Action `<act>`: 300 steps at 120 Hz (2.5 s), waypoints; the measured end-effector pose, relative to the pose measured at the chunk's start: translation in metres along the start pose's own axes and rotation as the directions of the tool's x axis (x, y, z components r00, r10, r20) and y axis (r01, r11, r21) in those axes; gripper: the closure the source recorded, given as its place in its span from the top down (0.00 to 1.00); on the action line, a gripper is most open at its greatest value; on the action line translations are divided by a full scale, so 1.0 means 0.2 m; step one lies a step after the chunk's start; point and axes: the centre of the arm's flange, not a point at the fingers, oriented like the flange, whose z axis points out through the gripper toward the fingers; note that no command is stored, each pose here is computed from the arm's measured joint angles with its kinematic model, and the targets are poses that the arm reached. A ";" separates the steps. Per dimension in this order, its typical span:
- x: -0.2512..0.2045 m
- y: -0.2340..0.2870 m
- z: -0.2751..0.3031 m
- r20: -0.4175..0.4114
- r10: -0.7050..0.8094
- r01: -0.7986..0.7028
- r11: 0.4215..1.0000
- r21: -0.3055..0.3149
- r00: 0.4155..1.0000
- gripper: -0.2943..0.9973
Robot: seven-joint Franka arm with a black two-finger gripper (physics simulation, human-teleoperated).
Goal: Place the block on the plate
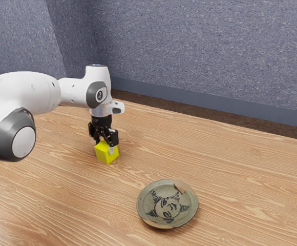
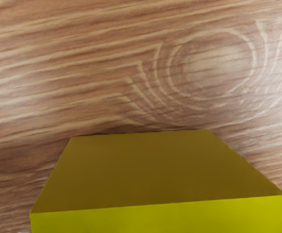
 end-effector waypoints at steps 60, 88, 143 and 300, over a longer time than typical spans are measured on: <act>-0.03 0.02 -0.22 -0.058 0.012 -0.011 1.000 0.016 0.998 0.55; -0.12 0.09 -0.56 -0.141 0.029 -0.025 0.999 0.031 0.990 0.55; -0.16 0.73 -0.91 -0.205 0.224 -0.216 0.974 0.061 0.953 0.54; -0.53 1.60 -0.29 -0.097 0.481 -0.485 0.875 -0.014 0.871 0.55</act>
